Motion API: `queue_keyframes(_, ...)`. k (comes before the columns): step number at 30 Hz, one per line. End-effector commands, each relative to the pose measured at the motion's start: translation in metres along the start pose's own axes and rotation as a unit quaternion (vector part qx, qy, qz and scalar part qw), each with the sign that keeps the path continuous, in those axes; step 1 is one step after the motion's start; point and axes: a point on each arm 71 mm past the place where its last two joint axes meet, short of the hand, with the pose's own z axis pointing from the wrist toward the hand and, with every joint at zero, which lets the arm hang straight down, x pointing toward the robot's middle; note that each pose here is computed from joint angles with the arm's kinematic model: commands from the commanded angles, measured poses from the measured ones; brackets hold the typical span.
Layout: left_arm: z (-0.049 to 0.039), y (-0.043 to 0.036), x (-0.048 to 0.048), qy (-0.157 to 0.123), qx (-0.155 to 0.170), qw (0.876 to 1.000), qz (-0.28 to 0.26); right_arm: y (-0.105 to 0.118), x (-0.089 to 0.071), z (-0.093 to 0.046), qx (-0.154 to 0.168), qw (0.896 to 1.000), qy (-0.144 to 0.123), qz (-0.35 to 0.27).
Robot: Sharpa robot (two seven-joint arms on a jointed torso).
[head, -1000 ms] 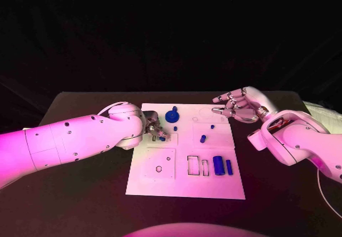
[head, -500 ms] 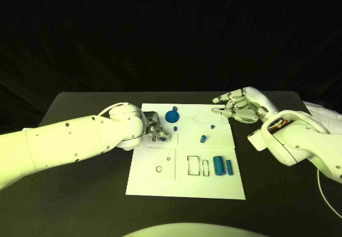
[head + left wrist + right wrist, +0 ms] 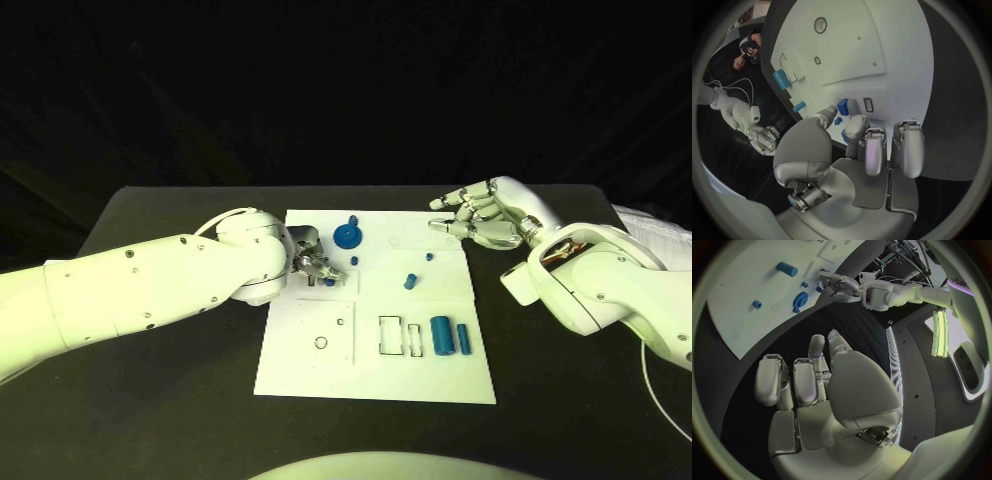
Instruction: Assemble the parts on the task board
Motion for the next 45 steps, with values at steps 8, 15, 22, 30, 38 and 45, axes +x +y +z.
queue_keyframes(8,-0.0144,-0.0068,-0.0311,0.009,0.017,1.000,-0.016,-0.003,0.004,0.001,0.003,1.000,0.014,-0.001)
queue_keyframes(15,-0.0156,-0.0009,-0.0771,0.013,0.005,1.000,-0.018,-0.004,0.005,0.001,0.006,1.000,0.016,-0.001)
queue_keyframes(22,0.0037,0.0120,-0.1032,0.016,-0.034,0.999,-0.001,-0.004,0.005,0.001,0.007,1.000,0.017,0.000)
queue_keyframes(30,0.0254,0.0210,-0.1076,0.027,-0.069,0.997,0.020,-0.004,0.006,0.002,0.007,1.000,0.018,0.000)
queue_keyframes(38,0.0390,0.0246,-0.1002,0.042,-0.086,0.995,0.024,-0.003,0.008,0.002,0.005,1.000,0.020,0.001)
queue_keyframes(45,0.0452,0.0225,-0.0914,0.047,-0.084,0.995,0.022,-0.002,0.009,0.003,0.003,1.000,0.021,0.002)
